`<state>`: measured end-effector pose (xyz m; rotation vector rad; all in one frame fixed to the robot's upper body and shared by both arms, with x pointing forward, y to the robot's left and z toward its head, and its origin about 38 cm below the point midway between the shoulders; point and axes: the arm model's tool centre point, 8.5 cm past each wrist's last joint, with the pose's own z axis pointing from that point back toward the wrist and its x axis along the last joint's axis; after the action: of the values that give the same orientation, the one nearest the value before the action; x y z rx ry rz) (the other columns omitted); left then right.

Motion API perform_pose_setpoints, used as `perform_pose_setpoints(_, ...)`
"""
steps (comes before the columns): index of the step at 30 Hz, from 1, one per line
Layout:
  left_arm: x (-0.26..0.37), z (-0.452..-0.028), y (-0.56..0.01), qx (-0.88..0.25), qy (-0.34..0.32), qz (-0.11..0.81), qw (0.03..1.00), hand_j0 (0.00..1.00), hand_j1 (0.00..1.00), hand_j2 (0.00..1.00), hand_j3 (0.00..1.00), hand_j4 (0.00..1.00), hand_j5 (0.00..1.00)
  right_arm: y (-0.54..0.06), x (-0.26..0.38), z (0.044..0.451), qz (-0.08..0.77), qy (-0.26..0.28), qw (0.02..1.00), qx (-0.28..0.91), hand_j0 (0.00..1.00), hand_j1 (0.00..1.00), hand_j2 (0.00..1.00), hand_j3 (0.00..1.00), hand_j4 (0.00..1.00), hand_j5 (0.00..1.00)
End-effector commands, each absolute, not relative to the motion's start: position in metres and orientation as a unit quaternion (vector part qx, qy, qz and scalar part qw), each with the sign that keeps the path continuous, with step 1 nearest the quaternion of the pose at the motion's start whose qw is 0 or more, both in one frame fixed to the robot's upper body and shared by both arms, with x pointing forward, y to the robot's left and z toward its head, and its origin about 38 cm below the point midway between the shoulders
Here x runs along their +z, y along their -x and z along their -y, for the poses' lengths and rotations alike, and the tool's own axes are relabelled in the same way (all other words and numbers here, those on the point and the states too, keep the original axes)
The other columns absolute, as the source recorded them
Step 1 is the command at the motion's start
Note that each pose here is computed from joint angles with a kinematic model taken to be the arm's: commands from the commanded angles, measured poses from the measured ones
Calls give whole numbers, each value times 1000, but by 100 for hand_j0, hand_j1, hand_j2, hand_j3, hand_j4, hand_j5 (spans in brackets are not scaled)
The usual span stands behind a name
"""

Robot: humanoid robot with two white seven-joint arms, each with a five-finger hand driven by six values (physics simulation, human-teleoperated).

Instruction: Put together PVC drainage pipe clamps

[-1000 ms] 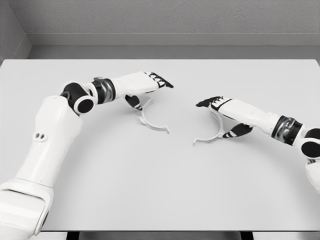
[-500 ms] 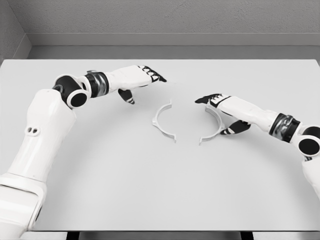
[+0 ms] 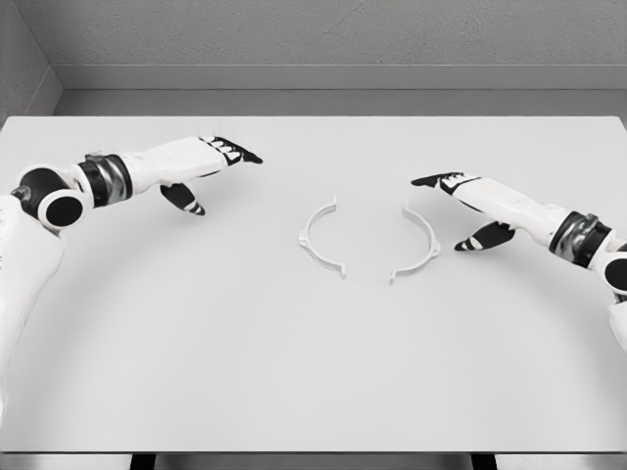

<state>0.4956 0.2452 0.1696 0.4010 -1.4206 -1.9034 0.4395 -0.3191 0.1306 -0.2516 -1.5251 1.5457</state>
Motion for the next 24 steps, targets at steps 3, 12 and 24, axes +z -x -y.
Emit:
perform_pose_setpoints(3, 173, -245, -496, -736, -155, 554, 358, 100, 100, 100, 100, 100, 100, -442, 131, 316, 623, 98, 461, 624, 100, 100, 100, 100, 100, 100)
perform_pose_setpoints(12, 177, -245, -494, -735, -160, 557, 352, 100, 100, 100, 100, 100, 100, -442, 125, 300, 629, 83, 458, 623, 100, 100, 100, 100, 100, 100)
perform_pose_setpoints(24, 175, -241, -490, -738, -157, 559, 345, 100, 100, 100, 100, 100, 100, -441, 121, 286, 631, 71, 450, 628, 100, 100, 100, 100, 100, 100)
